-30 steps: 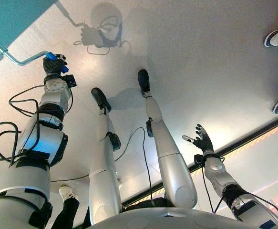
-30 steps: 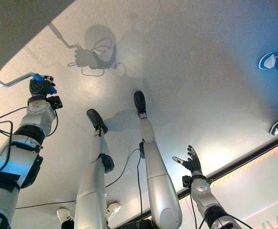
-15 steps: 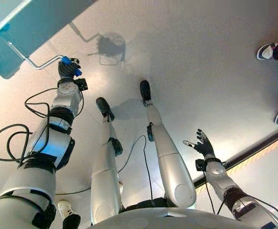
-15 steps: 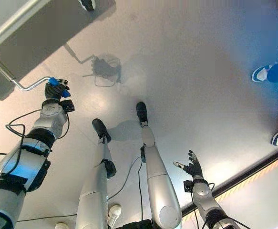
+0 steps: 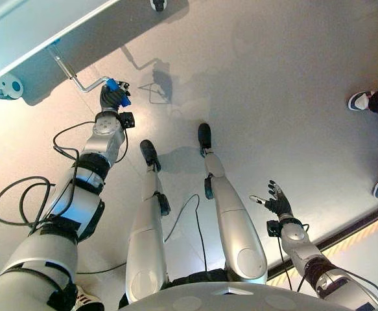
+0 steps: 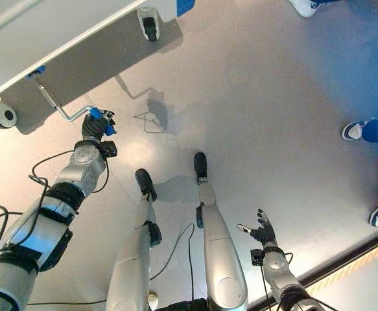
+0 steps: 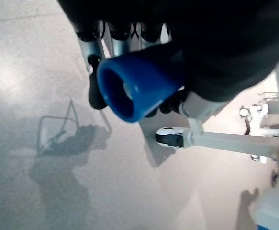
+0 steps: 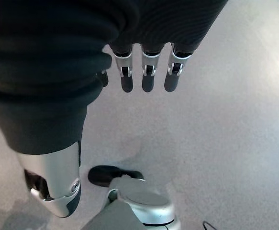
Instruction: Raise the hospital bed
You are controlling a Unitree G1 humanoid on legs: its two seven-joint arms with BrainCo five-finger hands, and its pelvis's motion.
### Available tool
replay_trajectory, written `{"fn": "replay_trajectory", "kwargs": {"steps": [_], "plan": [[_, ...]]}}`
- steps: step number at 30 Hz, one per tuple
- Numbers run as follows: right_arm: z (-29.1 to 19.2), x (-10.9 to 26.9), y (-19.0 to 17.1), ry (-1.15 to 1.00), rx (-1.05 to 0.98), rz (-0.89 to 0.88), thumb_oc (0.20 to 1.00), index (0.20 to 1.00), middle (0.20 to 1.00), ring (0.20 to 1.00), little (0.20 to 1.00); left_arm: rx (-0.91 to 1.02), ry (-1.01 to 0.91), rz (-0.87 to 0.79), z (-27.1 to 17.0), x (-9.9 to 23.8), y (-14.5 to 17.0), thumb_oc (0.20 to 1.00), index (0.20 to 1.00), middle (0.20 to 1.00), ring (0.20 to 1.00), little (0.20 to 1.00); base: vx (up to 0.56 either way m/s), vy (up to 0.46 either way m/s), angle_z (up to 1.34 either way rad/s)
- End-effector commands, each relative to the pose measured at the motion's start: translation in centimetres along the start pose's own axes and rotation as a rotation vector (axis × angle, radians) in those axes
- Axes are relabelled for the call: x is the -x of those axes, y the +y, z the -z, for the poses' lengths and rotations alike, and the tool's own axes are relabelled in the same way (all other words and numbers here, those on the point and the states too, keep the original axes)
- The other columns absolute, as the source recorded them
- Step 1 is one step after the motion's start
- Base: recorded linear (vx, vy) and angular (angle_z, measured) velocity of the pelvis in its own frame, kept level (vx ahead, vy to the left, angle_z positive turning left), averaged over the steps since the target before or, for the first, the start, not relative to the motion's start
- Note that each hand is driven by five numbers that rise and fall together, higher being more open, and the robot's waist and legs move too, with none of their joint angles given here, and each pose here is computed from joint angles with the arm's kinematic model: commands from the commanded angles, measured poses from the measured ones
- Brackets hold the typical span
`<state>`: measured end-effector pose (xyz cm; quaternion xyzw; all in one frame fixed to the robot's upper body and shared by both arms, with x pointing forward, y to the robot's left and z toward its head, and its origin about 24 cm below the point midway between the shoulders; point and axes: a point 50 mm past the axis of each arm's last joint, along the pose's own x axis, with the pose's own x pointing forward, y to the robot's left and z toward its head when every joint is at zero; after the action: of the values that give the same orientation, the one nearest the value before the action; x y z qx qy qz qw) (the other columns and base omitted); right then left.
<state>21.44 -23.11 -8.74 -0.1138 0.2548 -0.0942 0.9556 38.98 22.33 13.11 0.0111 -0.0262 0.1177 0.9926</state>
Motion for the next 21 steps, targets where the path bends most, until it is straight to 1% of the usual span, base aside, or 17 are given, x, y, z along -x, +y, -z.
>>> {"fn": "replay_trajectory", "kwargs": {"steps": [1, 9, 21], "plan": [[2.4, 1.2, -2.8, 0.083, 0.045, 0.059, 1.000, 1.000, 1.000, 1.000, 1.000, 0.069, -0.343, 0.156, -7.7, -0.1, -3.1, 0.200, 0.200, 0.200, 0.200, 0.200, 0.00, 0.029, 0.16], [3.1, 1.4, -3.5, 0.123, 0.042, 0.084, 1.000, 1.000, 1.000, 1.000, 1.000, 0.088, -0.364, 0.155, -6.8, 1.0, -1.1, 0.200, 0.200, 0.200, 0.200, 0.200, 0.00, 0.037, 0.14], [4.4, 1.8, -4.0, 0.192, 0.040, 0.107, 1.000, 1.000, 1.000, 1.000, 1.000, 0.077, -0.357, 0.102, -5.5, 2.1, 2.1, 0.200, 0.200, 0.200, 0.200, 0.200, 0.00, 0.030, 0.16]]}}
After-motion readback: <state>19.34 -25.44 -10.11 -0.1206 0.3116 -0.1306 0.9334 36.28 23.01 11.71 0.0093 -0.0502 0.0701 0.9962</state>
